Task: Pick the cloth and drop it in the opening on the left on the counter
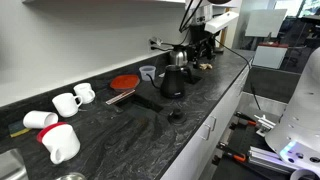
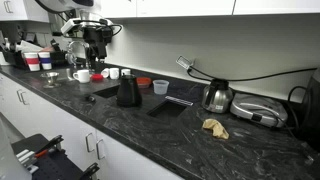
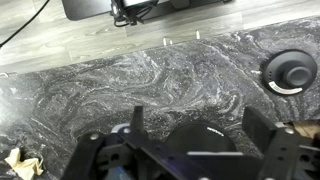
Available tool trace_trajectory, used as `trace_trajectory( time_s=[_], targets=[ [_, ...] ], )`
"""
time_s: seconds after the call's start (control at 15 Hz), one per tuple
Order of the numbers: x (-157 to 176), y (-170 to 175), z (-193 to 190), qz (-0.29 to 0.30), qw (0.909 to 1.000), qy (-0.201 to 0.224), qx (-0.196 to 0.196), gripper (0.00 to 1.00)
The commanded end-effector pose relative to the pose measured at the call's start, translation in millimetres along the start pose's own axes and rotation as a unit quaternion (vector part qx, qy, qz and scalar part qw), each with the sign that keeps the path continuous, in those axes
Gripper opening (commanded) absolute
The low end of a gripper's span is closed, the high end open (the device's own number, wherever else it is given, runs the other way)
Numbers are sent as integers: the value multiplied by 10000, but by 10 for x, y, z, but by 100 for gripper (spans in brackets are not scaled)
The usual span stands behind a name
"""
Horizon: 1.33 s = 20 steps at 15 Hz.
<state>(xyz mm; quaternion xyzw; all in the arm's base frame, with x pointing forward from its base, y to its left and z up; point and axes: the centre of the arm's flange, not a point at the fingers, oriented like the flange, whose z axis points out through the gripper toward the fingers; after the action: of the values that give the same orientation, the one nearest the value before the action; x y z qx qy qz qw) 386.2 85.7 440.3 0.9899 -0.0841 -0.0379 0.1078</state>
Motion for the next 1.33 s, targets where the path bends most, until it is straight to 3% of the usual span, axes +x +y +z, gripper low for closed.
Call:
trace_trajectory(
  time_s=[0.0, 0.2, 0.47, 0.73, 0.8, 1.27],
  targets=[
    [0, 0, 0, 0, 10000, 1, 0, 100],
    [75, 29, 62, 79, 9999, -17, 85, 100],
    [318, 222, 206, 622, 9979, 63, 179, 100],
    [658, 659, 270, 1447, 9874, 529, 366, 100],
    [534, 582, 267, 1151, 9920, 354, 389, 100],
    [542, 567, 276, 1141, 9920, 373, 389, 100]
  ],
)
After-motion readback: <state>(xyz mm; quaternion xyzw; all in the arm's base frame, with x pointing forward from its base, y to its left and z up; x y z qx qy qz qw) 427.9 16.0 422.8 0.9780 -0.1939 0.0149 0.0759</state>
